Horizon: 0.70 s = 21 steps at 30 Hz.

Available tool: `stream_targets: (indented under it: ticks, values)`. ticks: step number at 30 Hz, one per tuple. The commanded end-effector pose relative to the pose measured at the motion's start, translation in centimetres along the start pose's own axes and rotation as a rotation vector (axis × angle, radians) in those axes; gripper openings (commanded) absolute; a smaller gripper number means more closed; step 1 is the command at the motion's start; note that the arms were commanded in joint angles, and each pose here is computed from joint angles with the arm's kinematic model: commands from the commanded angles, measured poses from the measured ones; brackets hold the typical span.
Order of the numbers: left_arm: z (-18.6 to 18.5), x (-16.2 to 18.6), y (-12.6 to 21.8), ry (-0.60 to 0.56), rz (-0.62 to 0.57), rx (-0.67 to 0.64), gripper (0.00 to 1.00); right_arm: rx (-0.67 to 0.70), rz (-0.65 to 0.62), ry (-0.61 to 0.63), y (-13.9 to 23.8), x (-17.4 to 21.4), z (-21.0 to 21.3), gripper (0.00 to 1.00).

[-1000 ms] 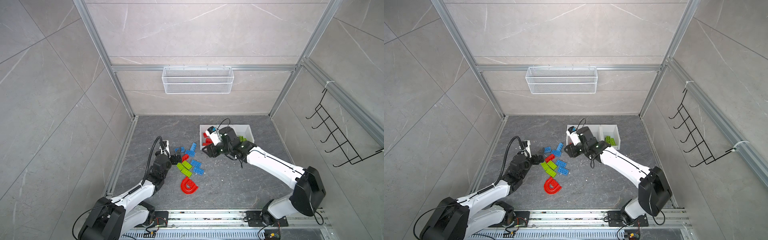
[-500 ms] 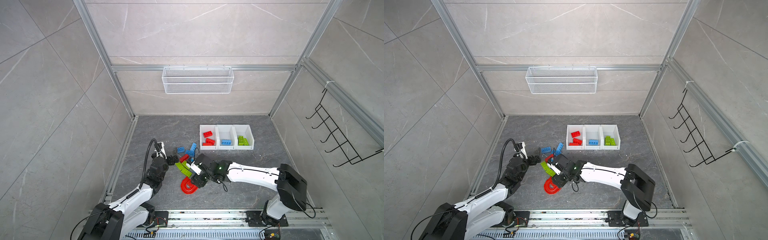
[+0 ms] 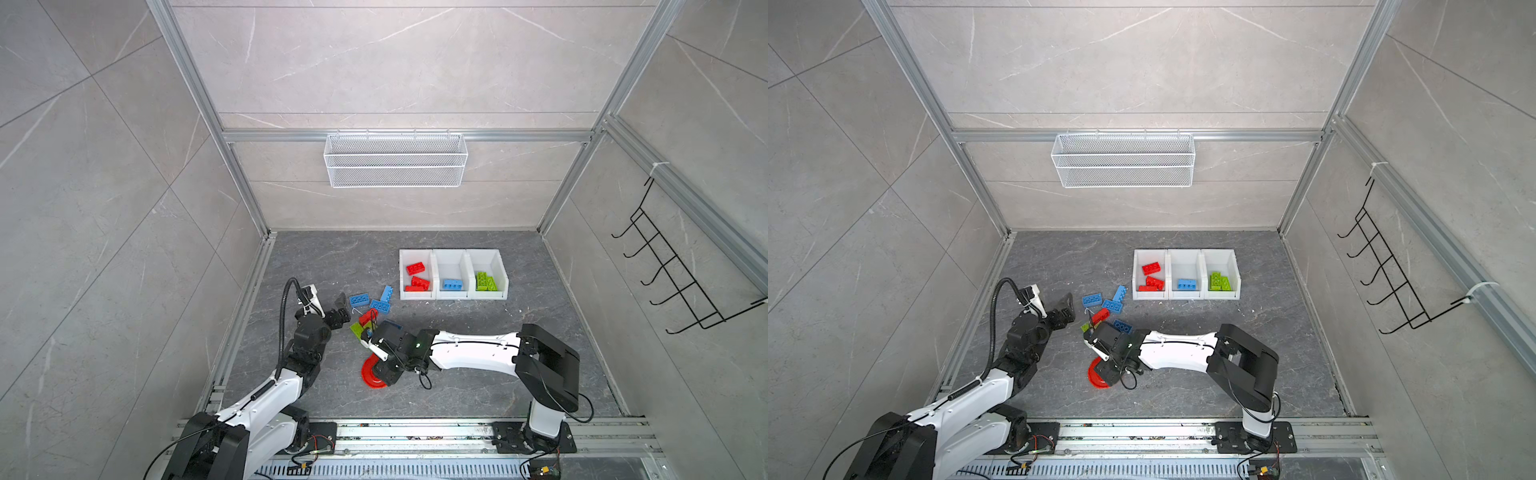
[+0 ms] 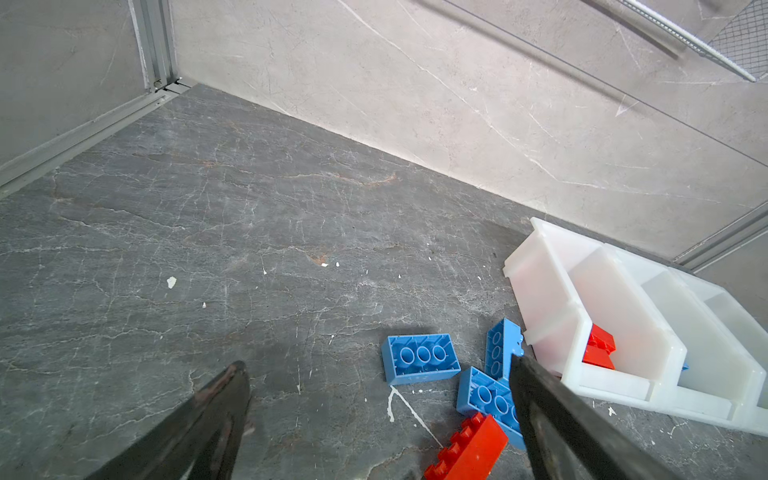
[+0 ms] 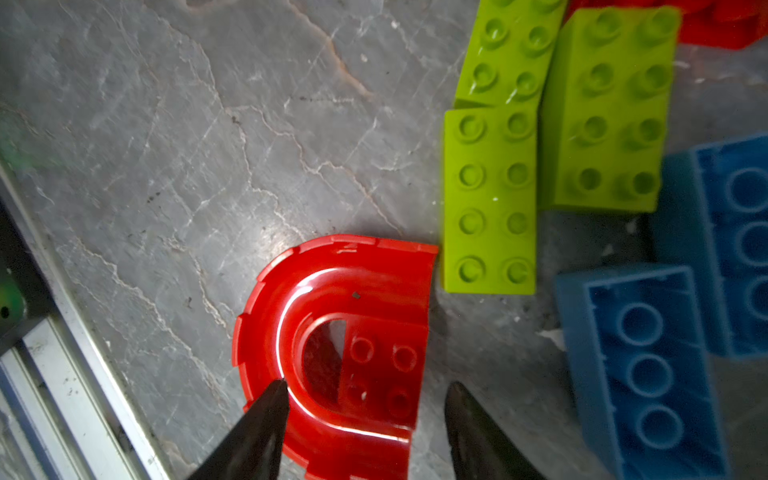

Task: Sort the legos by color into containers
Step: 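Move the right gripper back over the pile toward the red arch, then lower the right gripper onto the red arch and grasp it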

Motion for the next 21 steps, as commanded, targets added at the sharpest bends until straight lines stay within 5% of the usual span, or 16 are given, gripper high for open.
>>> stream_targets:
  ticks: [1, 8, 21]
  values:
    - [-0.5, -1.1, 0.1, 0.031, -0.049, 0.029, 1.00, 0.038, -0.001, -0.014, -0.2, -0.5, -0.3, 0.60]
    - [-0.4, -1.2, 0.2, 0.030, -0.055, 0.023, 1.00, 0.047, 0.014, -0.019, -0.8, -0.5, -0.4, 0.50]
    - [-0.4, -1.3, 0.2, 0.025, -0.059, 0.014, 1.00, 0.109, 0.099, 0.001, -1.7, 0.0, -0.5, 0.45]
Point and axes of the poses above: each gripper's point midway between its finger pads, its own y axis back along the fingers, its own z axis along the line the jaws close on, x = y × z, the point moved 9 cm from there along y, back along the fingers, and after that the axes turned 10 degrees about y, right-handed, at the moved point
